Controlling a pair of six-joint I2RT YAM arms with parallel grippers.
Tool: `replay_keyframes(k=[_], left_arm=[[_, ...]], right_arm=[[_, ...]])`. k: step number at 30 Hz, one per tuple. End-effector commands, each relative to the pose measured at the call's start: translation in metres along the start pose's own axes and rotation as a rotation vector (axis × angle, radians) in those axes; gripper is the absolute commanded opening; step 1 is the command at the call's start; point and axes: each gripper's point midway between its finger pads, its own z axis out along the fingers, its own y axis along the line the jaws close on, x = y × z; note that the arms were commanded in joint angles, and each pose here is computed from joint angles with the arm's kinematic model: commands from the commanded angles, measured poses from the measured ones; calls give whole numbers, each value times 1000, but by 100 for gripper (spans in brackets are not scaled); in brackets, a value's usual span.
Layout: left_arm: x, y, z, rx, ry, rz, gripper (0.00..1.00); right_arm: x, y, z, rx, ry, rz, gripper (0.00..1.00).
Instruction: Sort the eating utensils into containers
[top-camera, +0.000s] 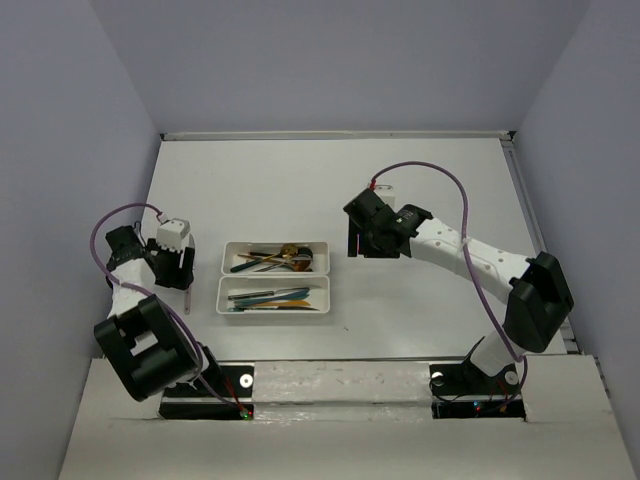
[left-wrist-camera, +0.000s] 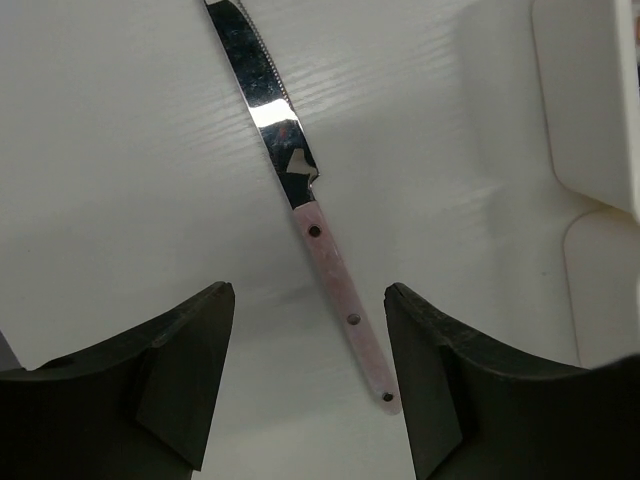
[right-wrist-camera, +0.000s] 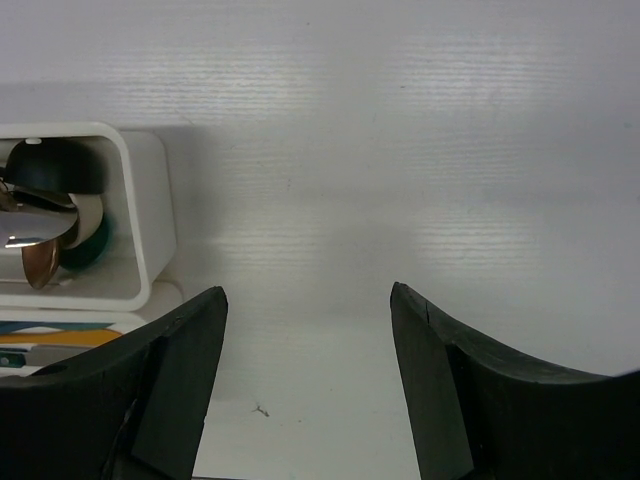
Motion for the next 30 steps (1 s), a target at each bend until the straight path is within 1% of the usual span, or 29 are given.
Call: replay_keyframes(k=[1, 6, 11, 14, 15, 16, 17, 19, 20, 21, 26, 28, 29, 30], left_arm=[[3, -11, 2, 60, -17, 26, 72], [21, -18, 16, 111, 31, 12, 70], [33, -12, 25, 110, 94, -21, 61], [39, -11, 29, 111, 115, -17, 51], [44, -9, 33, 109, 140, -27, 42], [46, -6, 36, 100, 147, -30, 37], [50, -7, 40, 107, 161, -40, 27], [52, -2, 44, 87, 166, -47, 18], [51, 1, 45, 76, 163, -53, 11], [51, 5, 45, 56, 160, -56, 0], [37, 21, 46, -12, 116, -51, 0], [25, 24, 42, -24, 72, -36, 0], [16, 19, 40, 4, 22, -24, 0], [6, 20, 33, -7, -30, 7, 0]], right_arm=[[-7, -2, 0, 17, -21, -1, 72], [-5, -1, 5, 29, -10, -2, 71], [-4, -2, 7, 36, -7, -7, 71], [-5, -4, 7, 45, -17, -6, 71], [-6, -4, 7, 47, -19, -6, 71], [-6, -4, 7, 46, -21, -6, 71], [-7, -4, 7, 46, -22, -7, 71], [-7, -4, 7, 47, -23, -7, 71], [-7, -4, 7, 48, -24, -7, 71], [-7, -4, 7, 48, -24, -10, 71], [-10, -3, 5, 42, -30, -12, 71], [-10, -5, 4, 46, -35, -12, 71], [-10, -5, 4, 45, -36, -11, 71], [-10, -6, 3, 47, -36, -10, 71]])
